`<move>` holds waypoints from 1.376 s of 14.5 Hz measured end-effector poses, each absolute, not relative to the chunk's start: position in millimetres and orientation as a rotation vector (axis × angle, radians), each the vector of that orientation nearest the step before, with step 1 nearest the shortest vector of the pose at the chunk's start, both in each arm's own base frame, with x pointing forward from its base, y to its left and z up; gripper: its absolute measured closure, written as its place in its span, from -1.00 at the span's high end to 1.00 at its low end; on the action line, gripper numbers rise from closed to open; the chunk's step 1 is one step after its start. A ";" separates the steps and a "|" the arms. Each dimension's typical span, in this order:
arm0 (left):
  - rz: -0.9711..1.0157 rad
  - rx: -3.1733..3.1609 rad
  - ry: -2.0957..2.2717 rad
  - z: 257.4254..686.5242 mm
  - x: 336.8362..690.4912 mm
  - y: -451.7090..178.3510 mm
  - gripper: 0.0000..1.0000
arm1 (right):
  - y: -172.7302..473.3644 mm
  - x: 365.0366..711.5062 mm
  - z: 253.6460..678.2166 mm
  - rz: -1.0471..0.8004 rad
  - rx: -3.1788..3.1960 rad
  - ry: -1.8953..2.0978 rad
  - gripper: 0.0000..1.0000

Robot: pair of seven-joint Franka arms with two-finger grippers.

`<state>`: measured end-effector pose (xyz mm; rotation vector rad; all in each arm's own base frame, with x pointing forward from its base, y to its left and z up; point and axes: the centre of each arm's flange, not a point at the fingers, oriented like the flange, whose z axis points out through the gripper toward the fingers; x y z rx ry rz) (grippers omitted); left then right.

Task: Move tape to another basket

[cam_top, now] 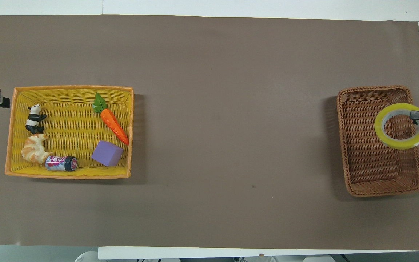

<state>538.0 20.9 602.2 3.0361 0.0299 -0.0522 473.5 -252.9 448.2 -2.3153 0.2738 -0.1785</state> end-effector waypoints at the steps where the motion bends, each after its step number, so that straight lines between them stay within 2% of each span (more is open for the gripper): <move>1: -0.049 3.035 0.049 602.1 537.3 34.7 0.99 | -259.8 467.4 434.2 -0.177 -2.313 0.264 0.07; 9: -0.078 3.080 0.049 600.2 535.0 42.7 0.99 | -246.7 452.8 355.8 -0.211 -2.408 0.145 0.07; 15: -0.044 3.098 0.028 601.8 538.2 37.0 0.99 | -247.3 442.9 320.8 -0.230 -2.438 0.075 0.07; 18: -0.069 3.122 -0.053 598.0 539.8 11.1 0.99 | -247.4 444.3 321.2 -0.229 -2.442 0.063 0.07; 19: -0.093 3.127 -0.072 593.1 541.2 5.4 0.99 | -249.2 444.8 322.6 -0.221 -2.460 0.045 0.21; 20: -0.127 3.135 -0.086 586.9 542.7 2.4 0.99 | -252.5 446.1 325.4 -0.205 -2.496 0.007 0.44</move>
